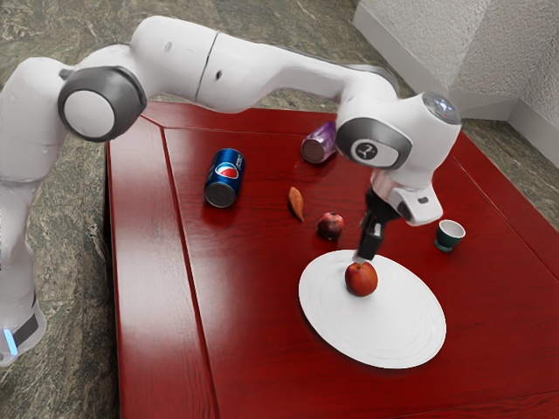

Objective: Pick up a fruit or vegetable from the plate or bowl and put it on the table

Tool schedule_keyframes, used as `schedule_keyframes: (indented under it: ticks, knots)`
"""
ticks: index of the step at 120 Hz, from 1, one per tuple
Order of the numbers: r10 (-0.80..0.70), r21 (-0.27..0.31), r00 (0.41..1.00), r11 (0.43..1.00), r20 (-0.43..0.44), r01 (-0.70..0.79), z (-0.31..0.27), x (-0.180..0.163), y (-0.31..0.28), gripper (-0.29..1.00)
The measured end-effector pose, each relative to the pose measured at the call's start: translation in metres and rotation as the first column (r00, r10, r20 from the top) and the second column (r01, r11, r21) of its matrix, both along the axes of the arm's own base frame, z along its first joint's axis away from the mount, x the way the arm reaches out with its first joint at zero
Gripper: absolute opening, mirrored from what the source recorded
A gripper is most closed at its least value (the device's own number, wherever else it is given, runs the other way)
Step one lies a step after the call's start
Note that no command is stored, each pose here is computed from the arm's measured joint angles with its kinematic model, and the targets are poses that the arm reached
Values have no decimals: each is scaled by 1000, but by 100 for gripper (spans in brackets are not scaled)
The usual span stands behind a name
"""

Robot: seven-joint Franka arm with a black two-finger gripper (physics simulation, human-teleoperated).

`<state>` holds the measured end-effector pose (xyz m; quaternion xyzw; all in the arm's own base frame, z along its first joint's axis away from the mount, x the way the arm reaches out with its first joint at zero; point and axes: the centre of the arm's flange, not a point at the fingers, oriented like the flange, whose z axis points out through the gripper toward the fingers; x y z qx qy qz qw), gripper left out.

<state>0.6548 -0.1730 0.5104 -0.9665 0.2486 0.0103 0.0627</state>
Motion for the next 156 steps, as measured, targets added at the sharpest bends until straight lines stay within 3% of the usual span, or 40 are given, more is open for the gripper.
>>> schedule_keyframes:
  ticks: [16,41,112,128,144,156]
  knots:
    - [-21,-69,999,997,34,23,-5,30,-5,70]
    - [-28,-89,998,996,-53,23,-54,29,2,70]
    - [-51,-97,994,994,-97,41,-80,15,5,70]
    - [-44,-95,995,995,-88,36,-79,16,5,46]
    - [-38,-91,997,995,-73,31,-74,17,5,33]
    - [-36,-78,999,996,-6,36,-37,15,7,25]
